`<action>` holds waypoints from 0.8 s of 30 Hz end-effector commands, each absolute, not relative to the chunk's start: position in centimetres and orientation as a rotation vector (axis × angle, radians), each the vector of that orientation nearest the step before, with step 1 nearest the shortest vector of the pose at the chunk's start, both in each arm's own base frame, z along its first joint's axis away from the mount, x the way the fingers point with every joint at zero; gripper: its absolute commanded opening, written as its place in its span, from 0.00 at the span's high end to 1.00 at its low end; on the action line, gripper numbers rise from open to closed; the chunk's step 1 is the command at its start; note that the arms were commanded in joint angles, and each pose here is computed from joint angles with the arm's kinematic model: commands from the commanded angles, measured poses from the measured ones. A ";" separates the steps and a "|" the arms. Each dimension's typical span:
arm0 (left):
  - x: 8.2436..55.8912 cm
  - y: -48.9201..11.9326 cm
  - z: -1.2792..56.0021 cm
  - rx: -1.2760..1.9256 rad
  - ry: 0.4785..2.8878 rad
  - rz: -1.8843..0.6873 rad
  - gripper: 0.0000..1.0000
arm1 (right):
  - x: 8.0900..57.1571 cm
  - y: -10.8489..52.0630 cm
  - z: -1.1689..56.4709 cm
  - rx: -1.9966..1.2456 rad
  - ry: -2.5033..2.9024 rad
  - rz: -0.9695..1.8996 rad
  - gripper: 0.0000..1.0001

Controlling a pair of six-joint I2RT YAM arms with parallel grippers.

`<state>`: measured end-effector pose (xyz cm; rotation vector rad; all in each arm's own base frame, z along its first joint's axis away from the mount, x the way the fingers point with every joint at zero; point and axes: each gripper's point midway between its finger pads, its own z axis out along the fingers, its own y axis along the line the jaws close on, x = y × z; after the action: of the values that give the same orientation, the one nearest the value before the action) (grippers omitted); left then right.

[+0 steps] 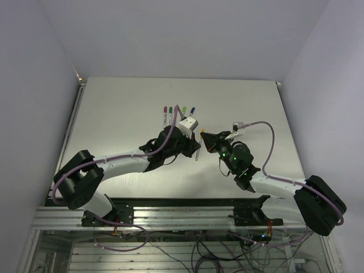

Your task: Insert the pens into the pen caps

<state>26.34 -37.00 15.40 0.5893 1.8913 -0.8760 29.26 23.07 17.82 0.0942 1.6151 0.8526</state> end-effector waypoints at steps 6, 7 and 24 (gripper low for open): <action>30.2 -37.7 29.7 0.436 1.450 -0.931 0.93 | 24.8 24.6 8.7 -0.081 1.965 0.815 1.00; 30.3 -37.8 29.8 0.435 1.448 -0.933 0.93 | 24.7 24.6 8.5 -0.083 1.972 0.813 1.00; 30.3 -37.7 28.6 0.436 1.474 -0.934 0.93 | 25.4 25.0 9.2 -0.051 1.949 0.784 1.00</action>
<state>30.25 -37.26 22.74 0.4876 1.6620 -0.8647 25.62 25.26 9.52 -0.0531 1.9224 0.8032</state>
